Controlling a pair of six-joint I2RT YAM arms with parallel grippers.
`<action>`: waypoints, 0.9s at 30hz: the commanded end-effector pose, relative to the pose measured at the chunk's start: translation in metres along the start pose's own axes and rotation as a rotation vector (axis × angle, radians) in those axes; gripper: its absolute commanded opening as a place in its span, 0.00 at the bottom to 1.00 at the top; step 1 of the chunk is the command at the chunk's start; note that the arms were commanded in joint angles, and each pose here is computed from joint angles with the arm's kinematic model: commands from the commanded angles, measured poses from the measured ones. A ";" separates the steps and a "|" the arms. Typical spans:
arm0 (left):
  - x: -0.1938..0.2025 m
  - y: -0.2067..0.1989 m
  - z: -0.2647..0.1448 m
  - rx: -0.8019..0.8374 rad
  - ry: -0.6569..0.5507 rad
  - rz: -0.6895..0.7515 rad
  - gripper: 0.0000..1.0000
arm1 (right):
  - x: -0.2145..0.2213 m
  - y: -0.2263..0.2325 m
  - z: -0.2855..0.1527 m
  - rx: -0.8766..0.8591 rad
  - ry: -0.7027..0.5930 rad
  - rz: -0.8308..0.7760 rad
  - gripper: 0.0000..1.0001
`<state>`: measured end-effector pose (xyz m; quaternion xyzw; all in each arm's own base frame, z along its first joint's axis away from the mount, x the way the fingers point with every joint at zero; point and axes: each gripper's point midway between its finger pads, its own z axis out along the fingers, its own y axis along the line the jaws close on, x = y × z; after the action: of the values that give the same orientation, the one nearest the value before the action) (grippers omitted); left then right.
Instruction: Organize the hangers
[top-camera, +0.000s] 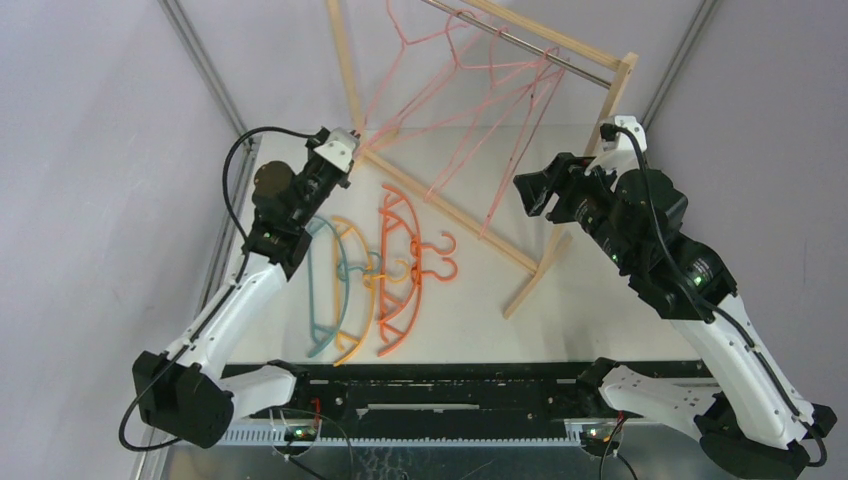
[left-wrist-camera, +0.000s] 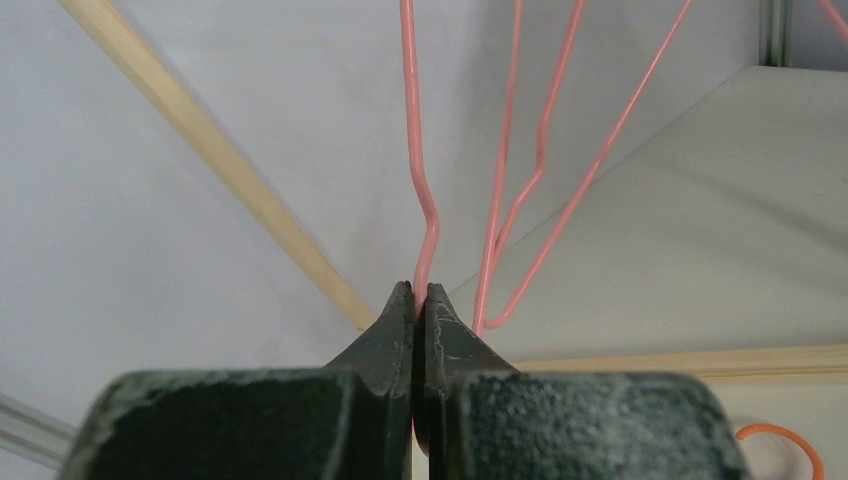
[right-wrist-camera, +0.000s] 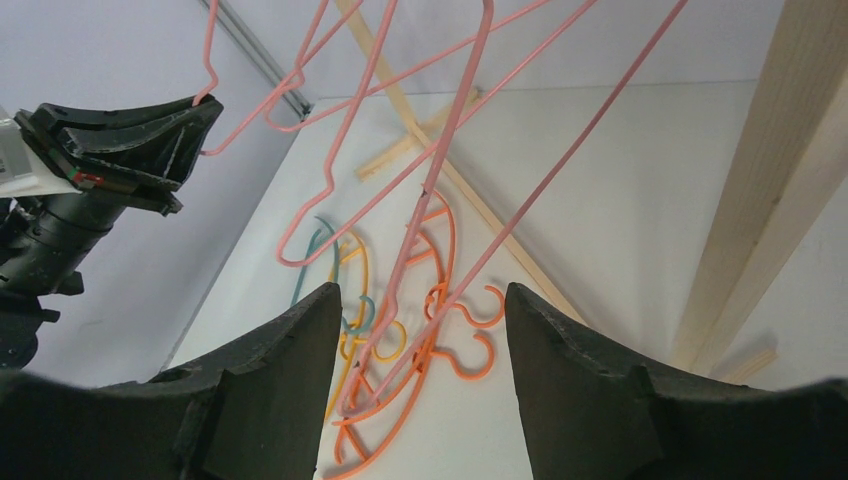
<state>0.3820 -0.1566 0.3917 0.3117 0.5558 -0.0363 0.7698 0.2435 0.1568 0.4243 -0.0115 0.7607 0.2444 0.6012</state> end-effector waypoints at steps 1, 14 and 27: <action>-0.032 0.011 0.009 -0.028 -0.106 -0.007 0.00 | -0.011 0.004 0.000 -0.016 -0.040 0.025 0.69; -0.023 -0.004 0.038 0.053 -0.089 -0.041 0.00 | -0.011 -0.001 0.000 -0.002 -0.038 0.026 0.69; 0.028 -0.033 0.035 0.119 0.061 -0.077 0.00 | -0.005 -0.004 0.004 -0.006 -0.025 0.038 0.69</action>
<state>0.4111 -0.1938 0.3567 0.3446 0.5851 -0.0864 0.7290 0.2496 0.1507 0.4147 -0.0018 0.7678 0.2371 0.5951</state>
